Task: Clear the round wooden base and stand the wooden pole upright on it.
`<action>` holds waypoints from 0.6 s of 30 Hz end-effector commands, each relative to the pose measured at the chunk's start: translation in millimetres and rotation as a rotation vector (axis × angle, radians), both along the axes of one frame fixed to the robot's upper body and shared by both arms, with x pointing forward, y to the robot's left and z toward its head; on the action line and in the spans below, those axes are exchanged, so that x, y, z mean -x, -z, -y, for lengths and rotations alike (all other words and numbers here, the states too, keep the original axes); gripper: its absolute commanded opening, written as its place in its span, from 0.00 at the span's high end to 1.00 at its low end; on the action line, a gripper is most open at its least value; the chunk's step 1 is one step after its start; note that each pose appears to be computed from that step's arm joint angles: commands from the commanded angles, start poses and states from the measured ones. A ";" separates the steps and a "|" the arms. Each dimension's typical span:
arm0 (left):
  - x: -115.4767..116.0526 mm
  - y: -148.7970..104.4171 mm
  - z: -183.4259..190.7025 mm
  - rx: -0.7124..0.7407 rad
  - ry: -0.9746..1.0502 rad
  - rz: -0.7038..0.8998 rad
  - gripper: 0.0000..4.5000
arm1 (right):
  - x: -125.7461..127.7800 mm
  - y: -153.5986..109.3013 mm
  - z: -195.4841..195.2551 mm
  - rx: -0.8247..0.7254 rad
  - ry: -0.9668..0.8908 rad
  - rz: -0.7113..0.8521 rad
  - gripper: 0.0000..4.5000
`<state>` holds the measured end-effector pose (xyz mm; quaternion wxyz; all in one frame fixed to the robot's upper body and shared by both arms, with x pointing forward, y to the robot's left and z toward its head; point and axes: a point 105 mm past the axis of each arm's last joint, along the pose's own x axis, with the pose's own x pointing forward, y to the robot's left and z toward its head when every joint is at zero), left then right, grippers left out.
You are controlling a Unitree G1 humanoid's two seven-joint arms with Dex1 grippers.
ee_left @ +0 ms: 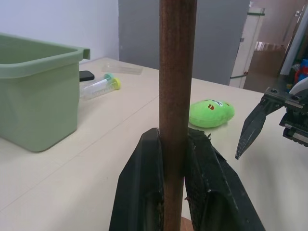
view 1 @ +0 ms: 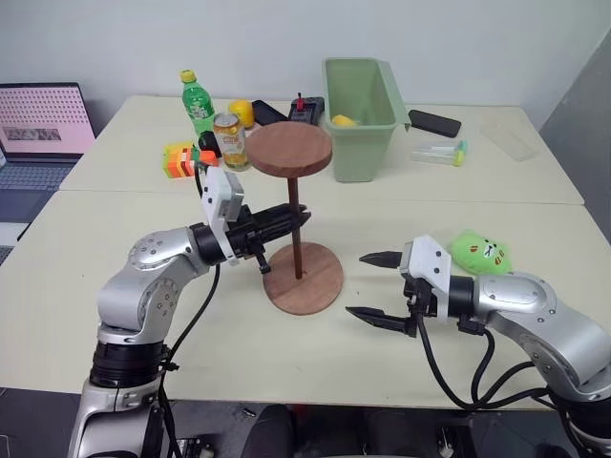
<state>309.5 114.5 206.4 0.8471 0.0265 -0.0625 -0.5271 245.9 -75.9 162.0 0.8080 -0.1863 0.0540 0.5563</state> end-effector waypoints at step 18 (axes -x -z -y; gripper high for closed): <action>-6.8 -2.3 5.3 0.023 0.024 0.039 0.94 | 4.9 -4.9 -4.3 0.003 -0.016 0.039 0.00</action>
